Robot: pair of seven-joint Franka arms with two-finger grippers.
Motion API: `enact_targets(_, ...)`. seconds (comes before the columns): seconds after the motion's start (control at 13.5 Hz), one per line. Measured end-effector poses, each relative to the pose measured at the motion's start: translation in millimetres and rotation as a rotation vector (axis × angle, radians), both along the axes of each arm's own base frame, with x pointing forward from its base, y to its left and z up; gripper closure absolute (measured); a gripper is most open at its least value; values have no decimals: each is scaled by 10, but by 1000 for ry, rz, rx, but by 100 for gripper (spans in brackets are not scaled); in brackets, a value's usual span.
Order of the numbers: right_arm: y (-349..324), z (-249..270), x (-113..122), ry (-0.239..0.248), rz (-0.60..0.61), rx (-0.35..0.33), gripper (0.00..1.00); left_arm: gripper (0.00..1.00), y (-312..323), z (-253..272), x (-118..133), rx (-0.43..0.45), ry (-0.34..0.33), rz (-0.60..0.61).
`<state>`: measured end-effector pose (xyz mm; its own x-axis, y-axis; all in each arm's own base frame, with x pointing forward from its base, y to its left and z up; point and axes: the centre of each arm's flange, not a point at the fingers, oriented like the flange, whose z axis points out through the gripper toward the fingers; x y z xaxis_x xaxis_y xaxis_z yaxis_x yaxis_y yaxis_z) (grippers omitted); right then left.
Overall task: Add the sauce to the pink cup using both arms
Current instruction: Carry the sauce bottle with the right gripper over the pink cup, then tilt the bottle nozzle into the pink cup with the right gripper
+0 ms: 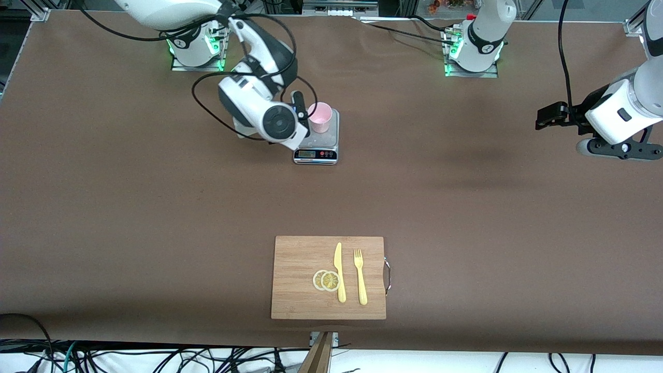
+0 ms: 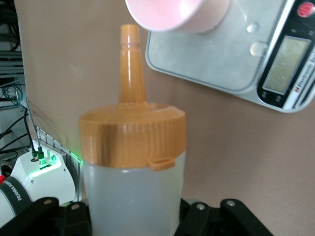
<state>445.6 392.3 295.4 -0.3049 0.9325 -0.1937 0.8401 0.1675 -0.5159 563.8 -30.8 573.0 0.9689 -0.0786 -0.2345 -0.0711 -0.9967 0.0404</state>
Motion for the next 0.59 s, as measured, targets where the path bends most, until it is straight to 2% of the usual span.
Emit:
enact_targets(0.44, 228, -78, -280, -74, 25, -134, 75, 0, -13, 0, -1, 0, 0, -3)
enact_targets(0.59, 280, -71, -321, -99, 31, -152, 75, 0, -18, 0, -1, 0, 0, -3)
